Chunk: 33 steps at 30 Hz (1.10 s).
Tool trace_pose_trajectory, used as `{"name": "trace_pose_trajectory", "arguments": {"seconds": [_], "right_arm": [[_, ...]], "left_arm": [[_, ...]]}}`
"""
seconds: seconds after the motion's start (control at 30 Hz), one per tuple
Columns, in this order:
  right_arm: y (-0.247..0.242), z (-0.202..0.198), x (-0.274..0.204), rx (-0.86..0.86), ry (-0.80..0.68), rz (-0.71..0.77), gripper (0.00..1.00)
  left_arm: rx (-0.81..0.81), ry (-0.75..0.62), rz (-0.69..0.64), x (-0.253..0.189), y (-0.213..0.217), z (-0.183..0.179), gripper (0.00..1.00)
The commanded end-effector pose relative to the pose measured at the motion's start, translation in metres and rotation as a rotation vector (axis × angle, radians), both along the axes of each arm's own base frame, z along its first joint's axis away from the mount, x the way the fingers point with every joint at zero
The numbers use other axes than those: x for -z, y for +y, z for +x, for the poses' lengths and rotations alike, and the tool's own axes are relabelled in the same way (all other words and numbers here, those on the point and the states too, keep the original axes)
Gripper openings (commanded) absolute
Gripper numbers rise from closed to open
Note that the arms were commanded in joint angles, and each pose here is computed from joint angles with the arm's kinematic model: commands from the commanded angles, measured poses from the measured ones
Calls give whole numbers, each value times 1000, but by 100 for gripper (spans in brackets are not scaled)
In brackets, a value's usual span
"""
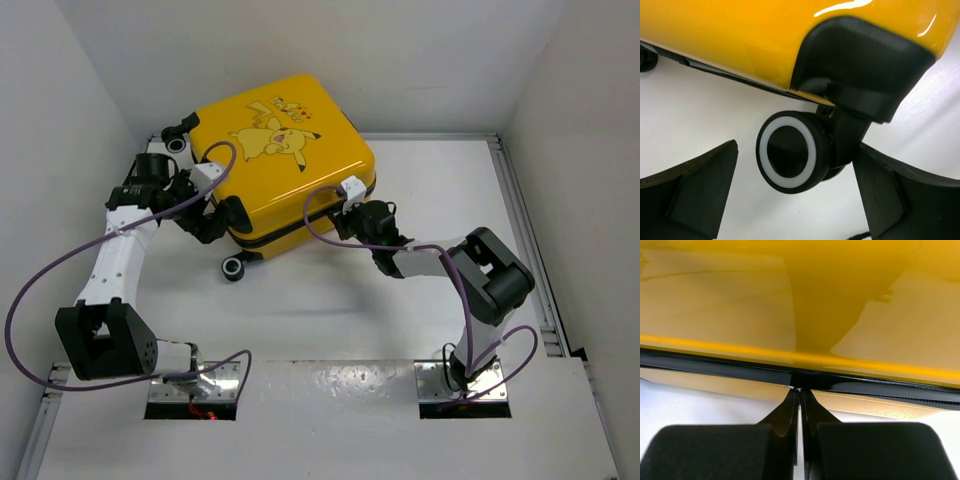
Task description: Pack the luggage
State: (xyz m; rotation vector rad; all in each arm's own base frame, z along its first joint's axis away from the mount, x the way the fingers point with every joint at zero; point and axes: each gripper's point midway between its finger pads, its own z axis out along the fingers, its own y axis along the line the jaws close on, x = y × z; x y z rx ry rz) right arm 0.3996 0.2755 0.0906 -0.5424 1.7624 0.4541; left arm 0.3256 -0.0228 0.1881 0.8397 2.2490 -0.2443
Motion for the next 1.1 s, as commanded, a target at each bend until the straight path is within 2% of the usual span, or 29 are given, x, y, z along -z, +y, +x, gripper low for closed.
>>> {"name": "trace_pose_trajectory", "arguments": {"seconds": [0.0, 0.27, 0.37, 0.43, 0.6, 0.73, 0.87, 0.93, 0.97, 1.07], "right_arm": [[15, 22, -94, 0, -250, 153, 0], [20, 24, -85, -6, -238, 131, 0], [20, 25, -83, -4, -230, 128, 0], [20, 26, -83, -6, -230, 126, 0], [23, 25, -81, -9, -222, 126, 0], [25, 24, -80, -9, -219, 126, 0], [25, 25, -78, -4, -218, 121, 0], [25, 26, -78, 2, -218, 120, 0], [24, 26, -77, 5, -216, 118, 0], [18, 31, -75, 33, -215, 109, 0]], "left_arm": [[12, -83, 106, -17, 21, 4, 100], [70, -81, 79, -10, 6, 8, 100], [117, -123, 67, -12, -10, 8, 100], [149, -184, 85, -20, -16, 8, 100], [219, -207, 138, -9, -34, -2, 100], [191, -252, 195, -6, -33, 7, 100], [167, -222, 240, 8, -32, 10, 100], [149, -186, 251, 18, -29, 12, 95], [147, -195, 250, 17, -29, 14, 86], [126, -178, 252, 20, -25, 17, 67]]}}
